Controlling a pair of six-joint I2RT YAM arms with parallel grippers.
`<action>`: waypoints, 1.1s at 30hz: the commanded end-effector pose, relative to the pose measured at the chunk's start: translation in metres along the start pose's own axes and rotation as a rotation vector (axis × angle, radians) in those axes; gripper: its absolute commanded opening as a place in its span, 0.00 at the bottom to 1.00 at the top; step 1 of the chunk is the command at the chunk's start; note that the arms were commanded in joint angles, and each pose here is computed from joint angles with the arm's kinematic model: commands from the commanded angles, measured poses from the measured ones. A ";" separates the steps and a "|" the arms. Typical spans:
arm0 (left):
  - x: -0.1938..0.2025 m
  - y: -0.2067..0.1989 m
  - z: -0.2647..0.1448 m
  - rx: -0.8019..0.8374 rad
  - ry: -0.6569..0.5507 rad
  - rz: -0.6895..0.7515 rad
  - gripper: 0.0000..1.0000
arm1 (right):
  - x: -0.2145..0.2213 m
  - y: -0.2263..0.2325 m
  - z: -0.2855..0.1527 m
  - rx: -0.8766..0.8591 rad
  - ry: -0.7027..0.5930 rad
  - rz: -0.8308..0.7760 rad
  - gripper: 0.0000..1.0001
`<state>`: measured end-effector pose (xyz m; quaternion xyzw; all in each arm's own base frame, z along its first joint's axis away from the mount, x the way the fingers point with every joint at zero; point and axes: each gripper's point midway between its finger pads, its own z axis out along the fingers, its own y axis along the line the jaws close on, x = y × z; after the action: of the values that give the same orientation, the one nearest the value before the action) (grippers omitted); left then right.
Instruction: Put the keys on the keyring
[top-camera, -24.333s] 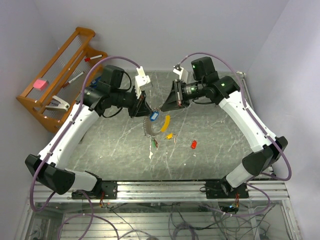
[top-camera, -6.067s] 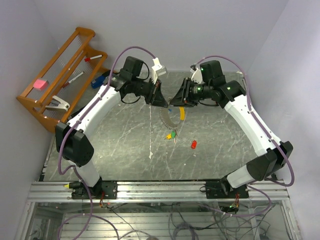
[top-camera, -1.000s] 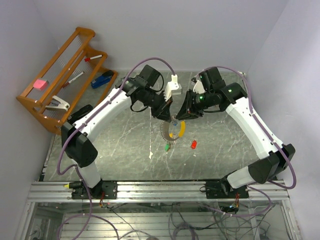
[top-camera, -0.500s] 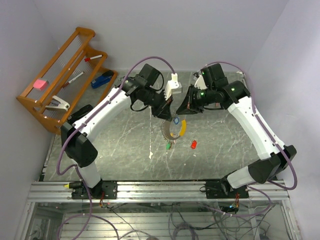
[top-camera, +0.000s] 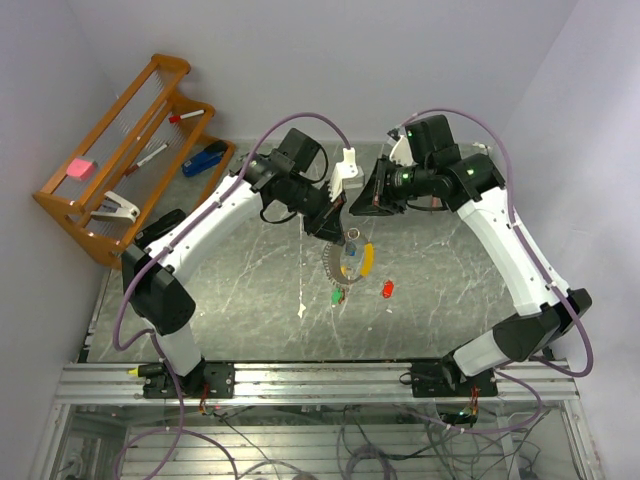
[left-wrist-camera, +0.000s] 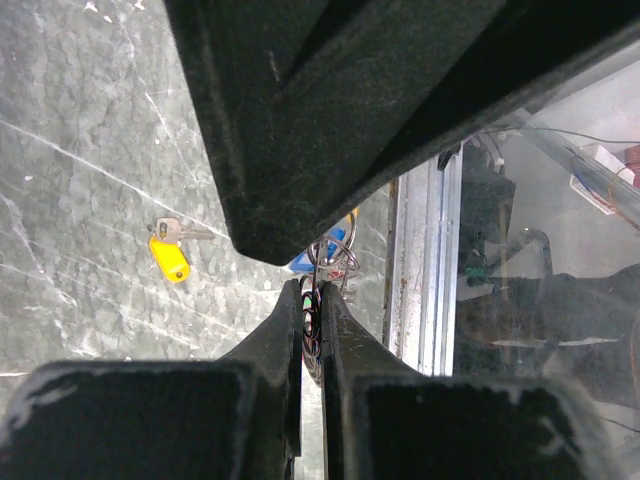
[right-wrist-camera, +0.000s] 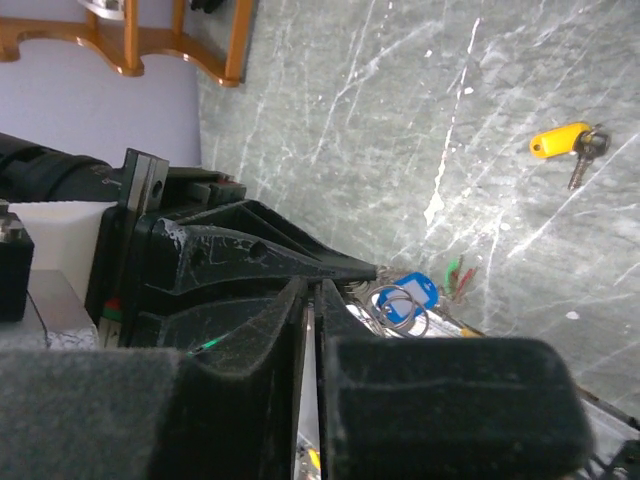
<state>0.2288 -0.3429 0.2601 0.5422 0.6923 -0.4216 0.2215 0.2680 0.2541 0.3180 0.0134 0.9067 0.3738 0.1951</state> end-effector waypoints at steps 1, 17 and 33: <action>-0.010 -0.012 -0.006 0.051 -0.040 0.005 0.07 | 0.004 -0.003 -0.009 0.027 0.016 -0.045 0.11; -0.019 0.018 -0.018 -0.014 -0.109 -0.103 0.07 | 0.030 -0.005 -0.002 0.033 0.063 0.026 0.16; -0.024 0.012 -0.021 0.007 -0.124 -0.102 0.07 | 0.008 -0.011 0.007 0.084 -0.046 0.013 0.27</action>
<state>0.2543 -0.3321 0.2710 0.4757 0.7228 -0.4453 0.2302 0.2525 0.2522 0.2962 0.0267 0.9235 0.3395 0.1764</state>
